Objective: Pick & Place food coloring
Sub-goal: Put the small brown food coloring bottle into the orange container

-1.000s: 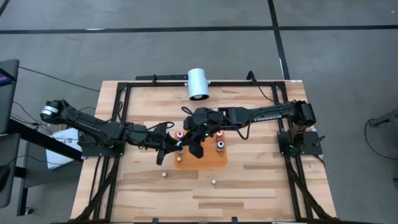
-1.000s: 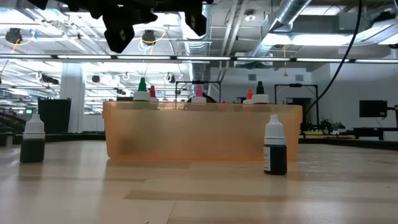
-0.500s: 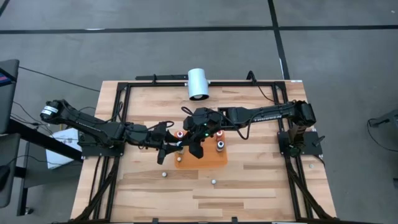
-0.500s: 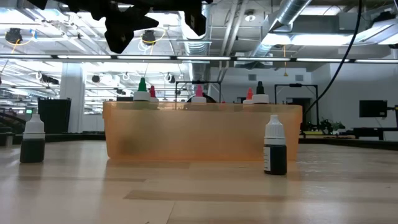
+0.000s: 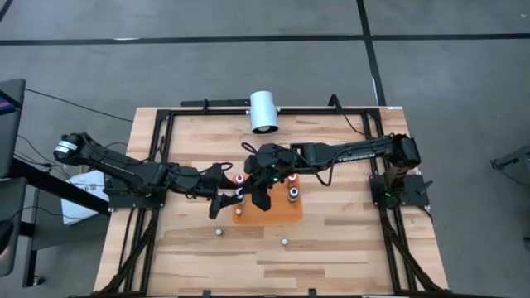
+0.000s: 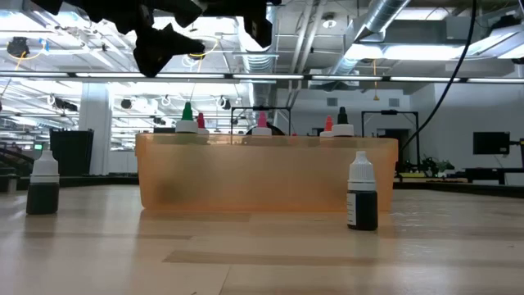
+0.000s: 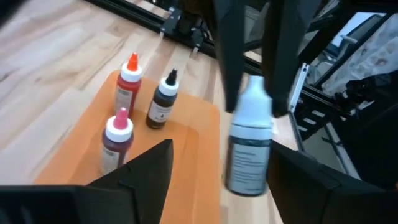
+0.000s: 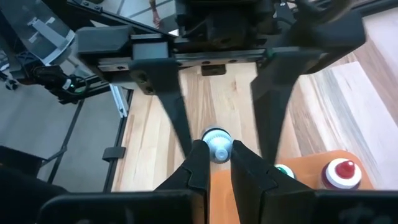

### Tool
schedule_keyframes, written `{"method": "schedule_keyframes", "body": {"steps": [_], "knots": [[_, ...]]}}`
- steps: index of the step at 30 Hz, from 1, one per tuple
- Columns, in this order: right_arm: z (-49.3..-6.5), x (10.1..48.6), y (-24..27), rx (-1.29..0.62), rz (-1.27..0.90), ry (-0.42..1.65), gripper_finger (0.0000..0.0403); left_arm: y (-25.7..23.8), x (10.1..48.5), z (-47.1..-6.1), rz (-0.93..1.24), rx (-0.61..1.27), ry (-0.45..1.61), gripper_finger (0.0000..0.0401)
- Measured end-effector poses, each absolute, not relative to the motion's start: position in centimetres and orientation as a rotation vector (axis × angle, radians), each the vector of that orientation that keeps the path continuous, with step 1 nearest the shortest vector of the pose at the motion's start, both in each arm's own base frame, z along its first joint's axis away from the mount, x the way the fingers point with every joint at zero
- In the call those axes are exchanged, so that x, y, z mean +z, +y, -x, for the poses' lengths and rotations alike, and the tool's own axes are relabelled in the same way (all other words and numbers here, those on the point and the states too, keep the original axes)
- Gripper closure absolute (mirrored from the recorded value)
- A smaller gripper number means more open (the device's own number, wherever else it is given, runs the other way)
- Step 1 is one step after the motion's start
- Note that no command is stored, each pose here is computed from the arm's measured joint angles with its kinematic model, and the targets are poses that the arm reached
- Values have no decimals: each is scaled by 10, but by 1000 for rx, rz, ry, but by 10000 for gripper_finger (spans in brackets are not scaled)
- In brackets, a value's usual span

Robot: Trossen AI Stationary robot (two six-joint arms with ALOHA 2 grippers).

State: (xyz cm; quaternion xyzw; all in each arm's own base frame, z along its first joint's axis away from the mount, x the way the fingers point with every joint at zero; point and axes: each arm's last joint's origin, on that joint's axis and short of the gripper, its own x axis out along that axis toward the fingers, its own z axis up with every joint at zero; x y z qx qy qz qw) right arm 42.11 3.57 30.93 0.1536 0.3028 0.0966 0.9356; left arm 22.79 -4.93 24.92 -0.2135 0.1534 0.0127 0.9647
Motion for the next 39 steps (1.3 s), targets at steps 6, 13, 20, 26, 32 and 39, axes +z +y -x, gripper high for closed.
{"method": "schedule_keyframes", "body": {"steps": [6, 13, 20, 26, 32, 39], "knots": [[-421, 309, 33, 183, -312, 617, 372, -51, 250, -228, 457, -19, 321, 165], [-421, 308, 27, 167, -317, 623, 372, -52, 248, -227, 465, -75, 351, 165], [-418, 304, 21, 148, -307, 680, 372, -51, 238, -223, 472, -52, 467, 165], [-415, 299, 21, 142, -304, 736, 372, -52, 235, -221, 485, -55, 513, 165], [-409, 293, 21, 137, -281, 825, 372, -50, 226, -216, 497, -17, 608, 165], [-397, 284, 32, 138, -252, 975, 372, -48, 213, -207, 540, 67, 770, 165]]}}
